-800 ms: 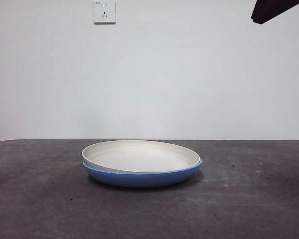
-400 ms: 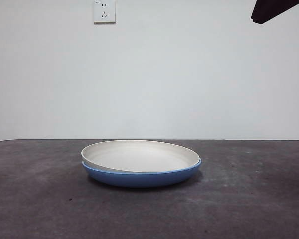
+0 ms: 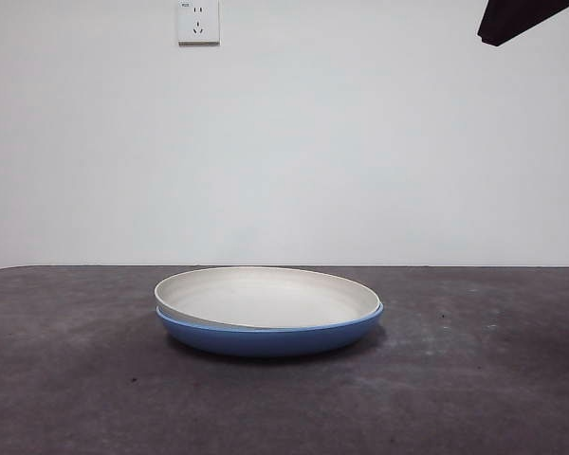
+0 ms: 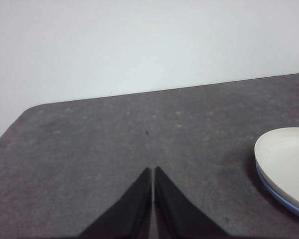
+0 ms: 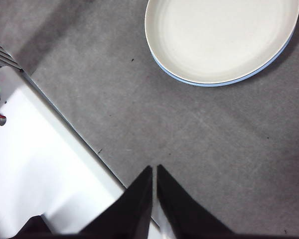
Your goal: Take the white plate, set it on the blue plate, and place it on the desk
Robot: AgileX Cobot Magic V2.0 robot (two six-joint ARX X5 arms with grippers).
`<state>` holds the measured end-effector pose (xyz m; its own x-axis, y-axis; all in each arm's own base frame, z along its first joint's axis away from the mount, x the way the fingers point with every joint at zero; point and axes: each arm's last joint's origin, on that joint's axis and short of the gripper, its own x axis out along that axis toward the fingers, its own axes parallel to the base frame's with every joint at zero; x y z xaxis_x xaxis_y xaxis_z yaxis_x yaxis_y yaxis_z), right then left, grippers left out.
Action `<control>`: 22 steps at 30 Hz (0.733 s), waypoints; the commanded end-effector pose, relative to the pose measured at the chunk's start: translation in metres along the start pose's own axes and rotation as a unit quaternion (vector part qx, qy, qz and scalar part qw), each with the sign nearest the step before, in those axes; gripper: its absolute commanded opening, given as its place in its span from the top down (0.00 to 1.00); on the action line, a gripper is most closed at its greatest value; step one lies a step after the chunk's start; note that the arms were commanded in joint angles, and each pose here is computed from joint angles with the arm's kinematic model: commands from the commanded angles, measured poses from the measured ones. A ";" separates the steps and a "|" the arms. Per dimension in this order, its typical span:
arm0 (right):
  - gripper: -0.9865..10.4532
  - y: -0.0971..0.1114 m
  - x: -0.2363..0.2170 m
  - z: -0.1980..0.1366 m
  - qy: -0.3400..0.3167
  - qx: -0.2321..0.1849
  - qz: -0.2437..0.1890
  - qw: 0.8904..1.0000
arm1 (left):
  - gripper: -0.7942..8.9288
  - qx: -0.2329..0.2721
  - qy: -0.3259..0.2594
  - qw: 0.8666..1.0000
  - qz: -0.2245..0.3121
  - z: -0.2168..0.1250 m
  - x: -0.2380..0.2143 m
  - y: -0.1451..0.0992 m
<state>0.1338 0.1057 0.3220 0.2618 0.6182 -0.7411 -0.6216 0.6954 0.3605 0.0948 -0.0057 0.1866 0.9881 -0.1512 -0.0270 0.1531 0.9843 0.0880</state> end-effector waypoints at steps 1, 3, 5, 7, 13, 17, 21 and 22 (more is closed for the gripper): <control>0.91 0.003 -0.002 0.004 -0.008 -0.012 0.003 1.000 | 0.91 -0.001 -0.008 1.000 0.003 -0.004 0.000 0.000; 0.91 0.003 -0.002 0.004 -0.008 -0.012 0.003 1.000 | 0.91 -0.001 -0.009 1.000 0.003 -0.009 -0.001 -0.001; 0.91 0.003 -0.002 0.004 -0.008 -0.012 0.003 1.000 | 0.91 -0.001 -0.006 1.000 0.003 -0.013 0.000 -0.001; 0.91 0.003 -0.002 0.004 -0.008 -0.012 0.003 1.000 | 0.91 -0.001 0.000 1.000 0.002 -0.016 0.001 -0.001; 0.91 0.003 -0.002 0.004 -0.008 -0.012 0.003 1.000 | 0.91 -0.003 0.010 1.000 0.001 -0.024 0.002 -0.002; 0.91 0.003 -0.002 0.004 -0.008 -0.012 0.003 1.000 | 0.91 -0.005 0.029 1.000 -0.001 -0.028 0.002 -0.002; 0.91 0.003 -0.002 0.004 -0.008 -0.012 0.003 1.000 | 0.91 -0.010 0.048 0.999 -0.002 -0.032 0.002 -0.002; 0.91 0.003 -0.002 0.004 -0.008 -0.012 0.003 1.000 | 0.91 -0.015 0.056 0.998 -0.003 -0.034 0.002 -0.003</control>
<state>0.1339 0.1058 0.3220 0.2621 0.6184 -0.7409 -0.6217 0.6954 0.3604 0.0949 -0.0057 0.1602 0.9818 -0.1504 -0.1160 0.1594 0.9845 0.0731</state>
